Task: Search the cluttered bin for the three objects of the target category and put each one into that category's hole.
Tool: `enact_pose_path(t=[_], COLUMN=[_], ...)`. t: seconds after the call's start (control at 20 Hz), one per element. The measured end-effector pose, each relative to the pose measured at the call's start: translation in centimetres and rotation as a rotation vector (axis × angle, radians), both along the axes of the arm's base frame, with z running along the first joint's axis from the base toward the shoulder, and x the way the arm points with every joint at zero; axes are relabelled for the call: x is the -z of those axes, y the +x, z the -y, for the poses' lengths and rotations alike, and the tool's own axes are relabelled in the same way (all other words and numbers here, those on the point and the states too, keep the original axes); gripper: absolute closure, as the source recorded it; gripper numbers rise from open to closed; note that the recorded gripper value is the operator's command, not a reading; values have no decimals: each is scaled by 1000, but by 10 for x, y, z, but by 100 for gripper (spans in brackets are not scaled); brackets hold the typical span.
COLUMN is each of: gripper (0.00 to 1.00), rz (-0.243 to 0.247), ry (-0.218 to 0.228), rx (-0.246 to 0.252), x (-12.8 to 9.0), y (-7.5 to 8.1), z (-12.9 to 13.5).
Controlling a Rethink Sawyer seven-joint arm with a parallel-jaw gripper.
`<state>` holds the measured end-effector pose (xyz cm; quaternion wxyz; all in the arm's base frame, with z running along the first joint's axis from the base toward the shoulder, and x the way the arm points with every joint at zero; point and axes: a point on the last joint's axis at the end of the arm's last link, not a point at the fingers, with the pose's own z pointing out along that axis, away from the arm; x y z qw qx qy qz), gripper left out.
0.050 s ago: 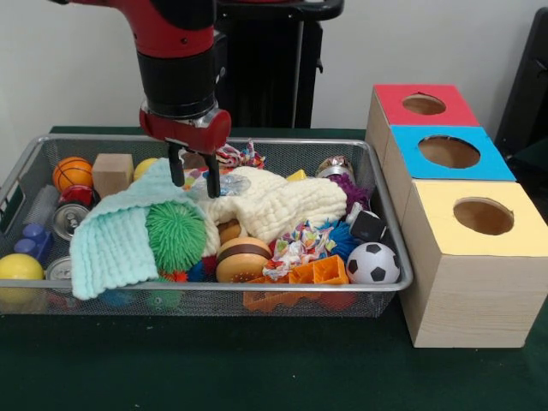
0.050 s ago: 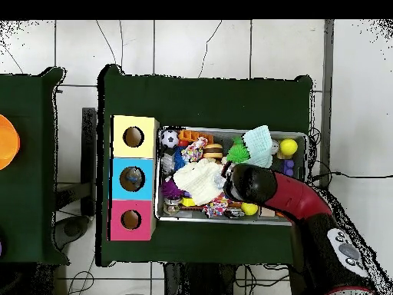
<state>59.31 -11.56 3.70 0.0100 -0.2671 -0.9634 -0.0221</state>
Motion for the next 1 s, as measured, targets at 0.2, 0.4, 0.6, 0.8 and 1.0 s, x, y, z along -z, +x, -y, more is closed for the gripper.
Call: enact_pose_path(t=[0.2,0.4,0.6,0.8,1.0], gripper=[0,0,0,0,0], rz=[-4,-10,-13,-20,-24], ry=[7,19,30,44,50], rx=[9,22,34,46,49], x=[3,8,11,17,20], y=[-1,-2,-4,-7,-8], z=[0,2,7,11,11])
